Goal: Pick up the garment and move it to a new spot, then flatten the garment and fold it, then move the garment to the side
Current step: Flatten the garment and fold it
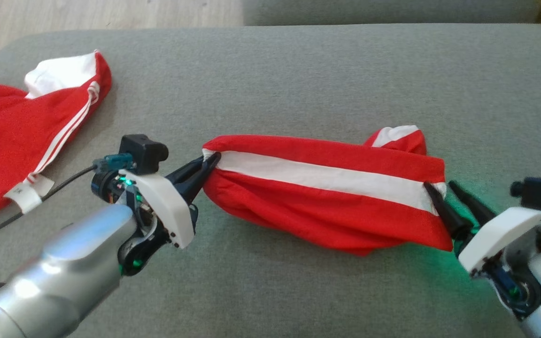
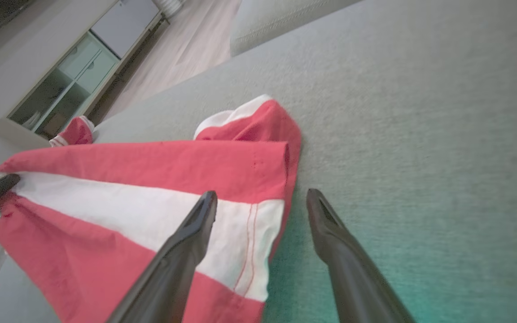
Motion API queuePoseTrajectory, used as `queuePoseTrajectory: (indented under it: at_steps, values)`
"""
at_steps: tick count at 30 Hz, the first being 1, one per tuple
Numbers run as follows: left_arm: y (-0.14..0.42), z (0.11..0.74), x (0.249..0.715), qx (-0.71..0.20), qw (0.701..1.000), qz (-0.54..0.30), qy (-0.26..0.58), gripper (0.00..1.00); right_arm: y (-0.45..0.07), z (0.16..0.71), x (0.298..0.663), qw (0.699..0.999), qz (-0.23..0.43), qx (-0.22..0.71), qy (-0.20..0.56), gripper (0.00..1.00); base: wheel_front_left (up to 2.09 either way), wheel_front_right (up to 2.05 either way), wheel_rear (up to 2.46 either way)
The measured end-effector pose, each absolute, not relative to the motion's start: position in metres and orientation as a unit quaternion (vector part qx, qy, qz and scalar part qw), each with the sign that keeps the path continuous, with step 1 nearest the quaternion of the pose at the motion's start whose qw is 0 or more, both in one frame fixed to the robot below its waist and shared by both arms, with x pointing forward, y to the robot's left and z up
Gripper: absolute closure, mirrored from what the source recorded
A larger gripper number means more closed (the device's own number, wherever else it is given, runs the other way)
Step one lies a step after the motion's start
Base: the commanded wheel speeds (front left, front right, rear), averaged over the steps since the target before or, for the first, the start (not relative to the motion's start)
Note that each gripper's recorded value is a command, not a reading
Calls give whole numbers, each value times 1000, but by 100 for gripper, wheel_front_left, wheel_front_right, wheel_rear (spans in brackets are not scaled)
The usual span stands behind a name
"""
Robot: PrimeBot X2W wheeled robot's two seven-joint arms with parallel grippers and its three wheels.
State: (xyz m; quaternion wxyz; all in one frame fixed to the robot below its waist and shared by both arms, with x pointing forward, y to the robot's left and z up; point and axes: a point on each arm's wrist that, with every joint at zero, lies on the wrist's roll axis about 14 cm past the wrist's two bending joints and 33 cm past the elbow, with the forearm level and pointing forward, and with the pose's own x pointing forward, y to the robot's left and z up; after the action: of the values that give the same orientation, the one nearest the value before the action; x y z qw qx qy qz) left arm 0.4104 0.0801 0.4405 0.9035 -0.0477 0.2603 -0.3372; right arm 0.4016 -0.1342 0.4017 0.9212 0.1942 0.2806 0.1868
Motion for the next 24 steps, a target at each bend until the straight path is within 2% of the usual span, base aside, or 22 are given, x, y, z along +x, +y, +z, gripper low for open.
queuePoseTrajectory:
  at_steps: [4, 8, 14, 18, 24]
  values:
    - [83, 438, 411, -51, 906, -329, 262, 100, -118, 391, 389, 899, 218, 202, 321, 0, 0, 0, 0]
    - [86, 438, 410, -53, 907, -324, 263, 100, -118, 392, 390, 899, 220, 208, 317, 0, 0, 0, 0]
    - [86, 443, 409, -51, 909, -324, 257, 100, -120, 398, 390, 907, 219, 211, 290, 100, 0, 0, 0]
    - [85, 446, 408, -50, 909, -326, 254, 100, -121, 399, 388, 910, 221, 207, 285, 100, 0, 0, 0]
    - [80, 453, 407, -43, 910, -338, 238, 100, -138, 417, 400, 930, 203, 205, 227, 100, 0, 0, 0]
